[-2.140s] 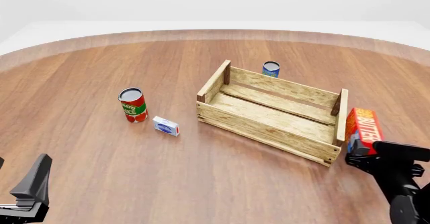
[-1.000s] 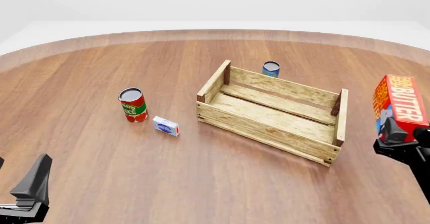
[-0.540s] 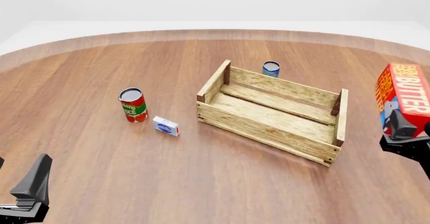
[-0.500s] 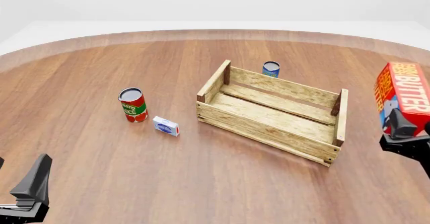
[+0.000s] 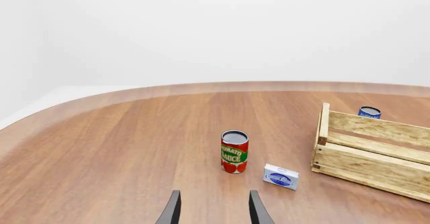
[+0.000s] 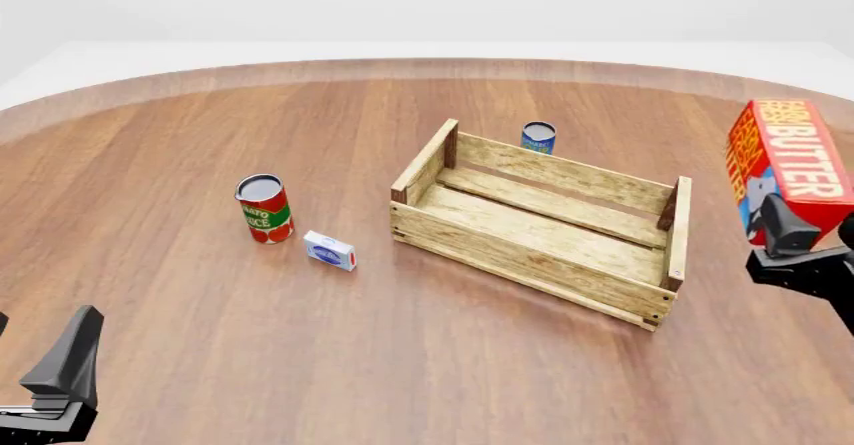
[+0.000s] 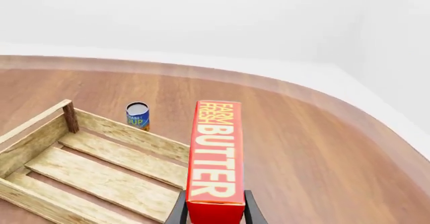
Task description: Pick up the butter and put it in the tray.
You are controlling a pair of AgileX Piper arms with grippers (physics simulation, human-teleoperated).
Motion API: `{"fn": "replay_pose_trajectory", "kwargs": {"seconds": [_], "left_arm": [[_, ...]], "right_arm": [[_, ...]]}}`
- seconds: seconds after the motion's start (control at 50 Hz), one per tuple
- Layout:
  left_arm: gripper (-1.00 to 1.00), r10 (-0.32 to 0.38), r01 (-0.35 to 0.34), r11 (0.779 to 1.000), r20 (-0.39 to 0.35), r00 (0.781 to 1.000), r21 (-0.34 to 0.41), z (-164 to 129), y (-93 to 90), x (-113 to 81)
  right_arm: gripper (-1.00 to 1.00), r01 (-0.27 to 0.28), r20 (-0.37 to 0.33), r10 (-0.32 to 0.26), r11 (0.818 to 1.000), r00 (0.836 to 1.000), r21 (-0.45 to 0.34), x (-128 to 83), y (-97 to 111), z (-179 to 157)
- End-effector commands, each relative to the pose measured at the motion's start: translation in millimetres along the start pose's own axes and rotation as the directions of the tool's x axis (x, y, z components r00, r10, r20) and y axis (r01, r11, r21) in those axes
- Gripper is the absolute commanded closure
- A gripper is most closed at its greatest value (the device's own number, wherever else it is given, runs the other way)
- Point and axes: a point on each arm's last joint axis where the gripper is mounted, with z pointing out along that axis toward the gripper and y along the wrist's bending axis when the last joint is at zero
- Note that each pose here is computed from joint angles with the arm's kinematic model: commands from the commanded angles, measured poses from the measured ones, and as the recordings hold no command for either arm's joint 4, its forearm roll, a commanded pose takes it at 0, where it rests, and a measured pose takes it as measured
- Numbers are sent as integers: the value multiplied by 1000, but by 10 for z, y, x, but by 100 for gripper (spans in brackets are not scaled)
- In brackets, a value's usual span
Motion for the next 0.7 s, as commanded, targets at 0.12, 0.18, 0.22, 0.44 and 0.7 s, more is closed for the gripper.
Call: {"fn": "replay_pose_trajectory", "kwargs": {"seconds": [0.12, 0.18, 0.22, 0.44, 0.7], "left_arm": [[-100, 0, 0, 1000, 0, 1000, 0, 0, 0, 0], [-100, 0, 0, 1000, 0, 1000, 0, 0, 0, 0], [-100, 0, 0, 1000, 0, 1000, 0, 0, 0, 0], [-100, 0, 0, 1000, 0, 1000, 0, 0, 0, 0], [-100, 0, 0, 1000, 0, 1000, 0, 0, 0, 0]], "right_arm": [[100, 2, 41, 0, 999, 999, -45, -189, 59, 96], [100, 10, 42, -8, 998, 999, -62, -212, 88, 130], [100, 10, 44, -7, 998, 999, -68, -231, 97, 146], [100, 8, 42, -4, 995, 999, -104, -259, 166, 238], [100, 22, 43, -16, 987, 999, -158, -267, 285, 355]]}}
